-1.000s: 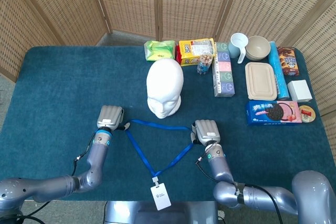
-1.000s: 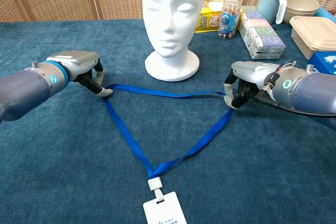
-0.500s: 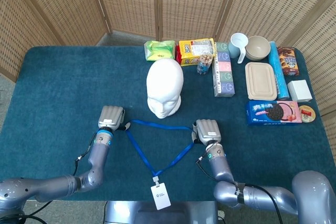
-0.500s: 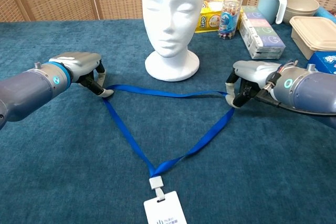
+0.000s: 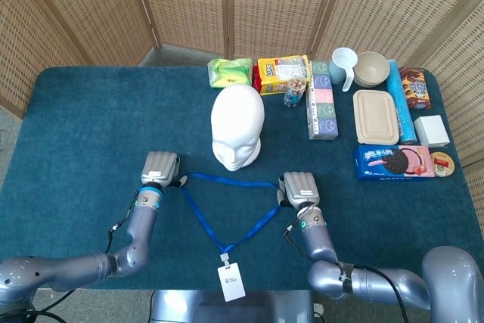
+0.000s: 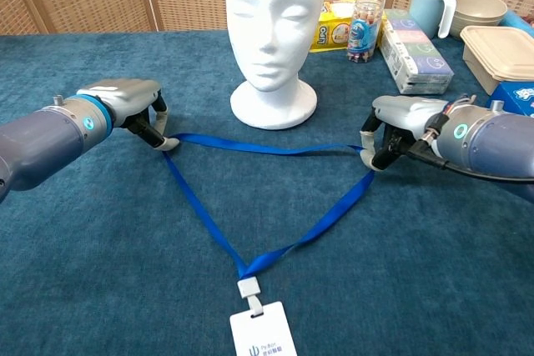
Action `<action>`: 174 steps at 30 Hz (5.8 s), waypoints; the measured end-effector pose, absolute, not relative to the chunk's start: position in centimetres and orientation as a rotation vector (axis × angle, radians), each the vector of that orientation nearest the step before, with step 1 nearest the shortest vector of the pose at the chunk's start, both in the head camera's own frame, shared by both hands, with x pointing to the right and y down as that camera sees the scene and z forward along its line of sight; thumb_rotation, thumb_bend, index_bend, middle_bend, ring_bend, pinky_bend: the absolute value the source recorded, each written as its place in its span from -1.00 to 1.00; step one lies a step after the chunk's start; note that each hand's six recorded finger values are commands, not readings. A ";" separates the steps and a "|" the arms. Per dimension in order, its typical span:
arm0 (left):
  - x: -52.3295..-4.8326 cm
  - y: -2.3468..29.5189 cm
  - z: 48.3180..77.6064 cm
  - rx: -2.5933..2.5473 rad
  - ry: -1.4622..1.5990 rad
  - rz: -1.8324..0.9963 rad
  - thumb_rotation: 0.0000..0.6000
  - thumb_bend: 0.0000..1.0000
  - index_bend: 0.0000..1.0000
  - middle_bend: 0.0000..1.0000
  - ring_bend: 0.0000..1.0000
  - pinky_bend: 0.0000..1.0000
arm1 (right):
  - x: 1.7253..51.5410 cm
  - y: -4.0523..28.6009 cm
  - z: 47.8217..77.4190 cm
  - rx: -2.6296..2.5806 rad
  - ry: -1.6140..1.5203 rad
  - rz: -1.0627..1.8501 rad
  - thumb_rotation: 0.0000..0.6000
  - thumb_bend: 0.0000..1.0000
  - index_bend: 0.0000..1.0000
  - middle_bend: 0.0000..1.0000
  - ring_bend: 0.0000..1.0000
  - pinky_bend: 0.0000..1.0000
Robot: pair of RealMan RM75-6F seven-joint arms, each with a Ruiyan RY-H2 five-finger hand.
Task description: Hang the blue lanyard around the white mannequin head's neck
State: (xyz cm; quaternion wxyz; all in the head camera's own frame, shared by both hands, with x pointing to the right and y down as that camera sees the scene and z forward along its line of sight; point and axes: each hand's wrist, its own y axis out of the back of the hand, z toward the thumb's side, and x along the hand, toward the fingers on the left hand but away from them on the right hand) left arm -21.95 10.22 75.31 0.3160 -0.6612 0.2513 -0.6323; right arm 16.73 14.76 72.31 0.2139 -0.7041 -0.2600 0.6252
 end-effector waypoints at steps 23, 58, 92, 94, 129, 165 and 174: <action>-21.8 10.4 75.2 -1.725 0.659 -1.663 0.46 -0.22 0.43 0.94 1.00 1.00 | 17.1 14.7 72.0 -1.965 -0.745 1.732 0.99 0.20 0.27 0.96 1.00 1.00; -22.4 9.9 74.6 -1.699 0.674 -1.654 0.50 -0.15 0.46 0.94 1.00 1.00 | 17.2 14.4 71.0 -1.994 -0.794 1.700 1.00 0.20 0.28 0.96 1.00 1.00; -25.3 9.5 63.4 -1.652 0.953 -1.392 0.50 -0.15 0.48 0.94 1.00 1.00 | 19.0 14.8 60.4 -2.165 -1.024 1.320 1.00 0.21 0.32 0.99 1.00 1.00; -25.3 9.3 62.1 -1.649 0.974 -1.360 0.50 -0.15 0.48 0.94 1.00 1.00 | 19.1 14.6 59.4 -2.179 -1.035 1.281 1.00 0.21 0.32 0.99 1.00 1.00; -19.5 -0.8 53.4 -1.671 1.125 -1.129 0.50 -0.15 0.48 0.94 1.00 1.00 | 16.7 2.8 51.3 -2.374 -1.239 0.923 1.00 0.22 0.34 1.00 1.00 1.00; -19.7 -5.7 57.1 -1.723 1.278 -1.245 0.52 -0.15 0.48 0.94 1.00 1.00 | 20.6 -7.0 52.4 -2.377 -1.480 0.962 1.00 0.23 0.35 1.00 1.00 1.00; -21.0 -6.4 59.2 -1.722 1.316 -1.319 0.51 -0.15 0.48 0.94 1.00 1.00 | 22.1 -8.6 53.8 -2.333 -1.531 1.033 1.00 0.23 0.36 1.00 1.00 1.00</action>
